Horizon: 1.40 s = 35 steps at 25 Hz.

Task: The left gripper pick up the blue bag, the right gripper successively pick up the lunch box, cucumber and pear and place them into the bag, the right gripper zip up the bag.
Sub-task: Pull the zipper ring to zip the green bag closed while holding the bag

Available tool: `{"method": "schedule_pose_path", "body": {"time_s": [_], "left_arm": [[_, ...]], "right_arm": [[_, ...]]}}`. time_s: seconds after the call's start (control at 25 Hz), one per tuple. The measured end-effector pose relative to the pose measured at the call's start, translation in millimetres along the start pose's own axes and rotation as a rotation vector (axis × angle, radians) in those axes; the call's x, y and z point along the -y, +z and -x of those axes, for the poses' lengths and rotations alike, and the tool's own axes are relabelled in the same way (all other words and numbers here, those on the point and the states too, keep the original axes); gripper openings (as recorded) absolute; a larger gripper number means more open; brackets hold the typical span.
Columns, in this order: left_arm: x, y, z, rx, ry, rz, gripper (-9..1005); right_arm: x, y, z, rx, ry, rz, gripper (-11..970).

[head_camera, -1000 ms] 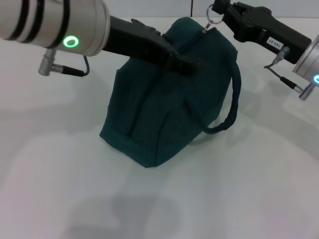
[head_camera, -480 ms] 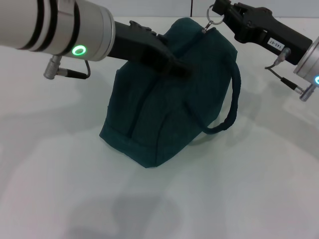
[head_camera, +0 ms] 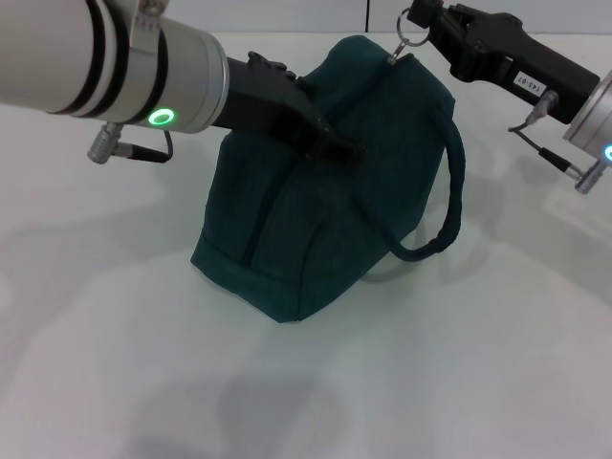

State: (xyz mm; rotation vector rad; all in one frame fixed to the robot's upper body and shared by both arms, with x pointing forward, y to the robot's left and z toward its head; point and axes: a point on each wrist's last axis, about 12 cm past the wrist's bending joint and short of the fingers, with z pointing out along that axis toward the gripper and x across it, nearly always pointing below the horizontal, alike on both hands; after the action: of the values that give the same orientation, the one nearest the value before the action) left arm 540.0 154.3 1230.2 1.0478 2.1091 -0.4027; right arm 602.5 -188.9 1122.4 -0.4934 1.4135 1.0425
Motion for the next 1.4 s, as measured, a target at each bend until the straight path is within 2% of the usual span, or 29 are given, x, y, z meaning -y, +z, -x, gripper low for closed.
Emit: {"method": "schedule_pose_path", "body": {"time_s": [0.36,0.52,0.92,1.04,1.2,1.4], "left_arm": [[4.8,6.2,-5.3,-0.006,0.083,-0.009,839],[2.5,7.0,-7.2,0.003,0.073,0.004,828],[-6.6,13.2,-15.8,0.004,0.047,0.051,409],[-7.1,14.6,-17.4,-0.002,0.044,0.049,238],[-6.2,14.1,-16.3,0.002,0.050,0.048,240],[-4.2,4.0,-14.1,0.032,0.107,0.067,243]], "right_arm": [[0.8,-0.3,1.0,0.004,-0.001,-0.003,85],[0.9,-0.5,1.1,0.004,0.000,-0.003,85],[0.6,-0.9,0.9,0.005,0.004,-0.002,87],[0.6,-1.0,0.8,0.005,0.004,-0.002,88],[2.5,-3.4,1.9,0.024,0.018,-0.019,89],[13.6,-16.4,0.9,0.080,0.099,-0.106,90]]}}
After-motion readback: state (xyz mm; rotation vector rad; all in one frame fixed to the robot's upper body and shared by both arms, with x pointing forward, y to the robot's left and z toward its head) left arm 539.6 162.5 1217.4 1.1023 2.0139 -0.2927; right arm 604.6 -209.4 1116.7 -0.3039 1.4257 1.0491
